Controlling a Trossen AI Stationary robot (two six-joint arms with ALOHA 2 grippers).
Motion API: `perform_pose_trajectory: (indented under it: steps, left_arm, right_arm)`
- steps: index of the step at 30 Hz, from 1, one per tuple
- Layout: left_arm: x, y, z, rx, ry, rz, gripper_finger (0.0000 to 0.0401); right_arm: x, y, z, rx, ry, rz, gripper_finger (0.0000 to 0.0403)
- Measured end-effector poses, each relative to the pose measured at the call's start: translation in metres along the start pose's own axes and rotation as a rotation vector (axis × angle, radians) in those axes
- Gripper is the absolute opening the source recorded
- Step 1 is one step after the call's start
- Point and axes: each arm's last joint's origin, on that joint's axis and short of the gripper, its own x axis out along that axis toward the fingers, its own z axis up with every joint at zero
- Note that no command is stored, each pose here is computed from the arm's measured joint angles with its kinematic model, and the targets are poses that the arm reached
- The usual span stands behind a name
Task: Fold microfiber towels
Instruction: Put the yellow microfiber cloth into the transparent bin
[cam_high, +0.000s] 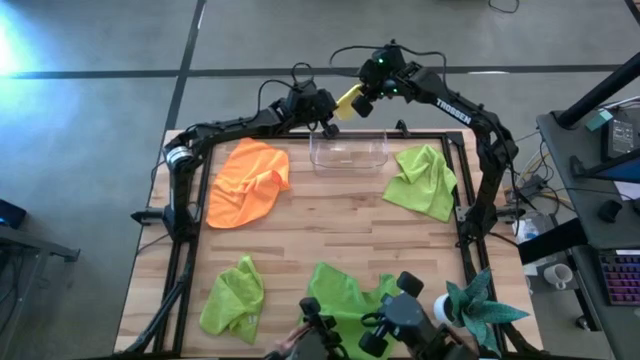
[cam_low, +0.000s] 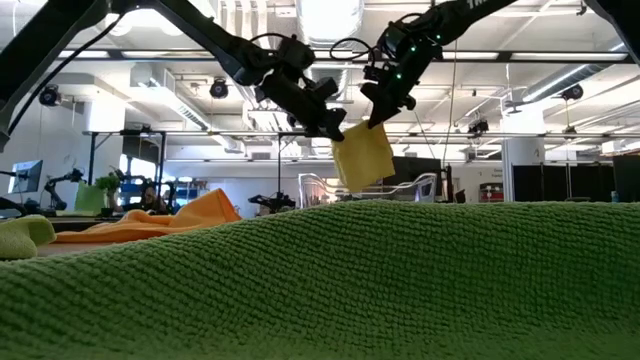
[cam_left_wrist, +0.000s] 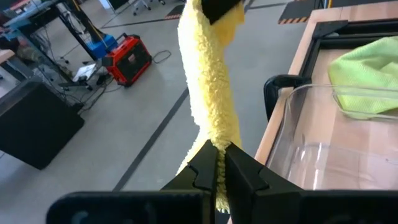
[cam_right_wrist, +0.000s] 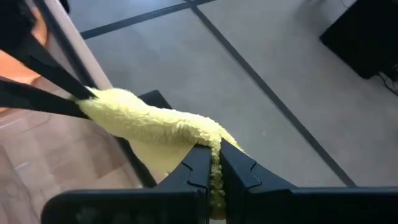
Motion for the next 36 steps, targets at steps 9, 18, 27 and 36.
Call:
perform_pose_trajectory:
  steps: [9,18,27,36]
  left_arm:
    - [0.006,-0.008,-0.017,0.006,0.119,-0.065,0.0001]
    - [0.000,-0.016,-0.027,0.008,0.211,-0.186,0.0001]
    - [-0.012,-0.021,-0.029,0.003,0.290,-0.300,0.0001]
    - [-0.011,-0.029,-0.033,0.002,0.299,-0.366,0.0001]
  right_arm:
    - [0.031,0.012,-0.020,0.014,0.134,0.120,0.0011]
    - [0.043,0.032,-0.036,0.011,0.287,0.261,0.0011]
    - [0.033,0.044,-0.043,0.014,0.393,0.358,0.0011]
    - [0.035,0.048,-0.050,-0.001,0.434,0.373,0.0011]
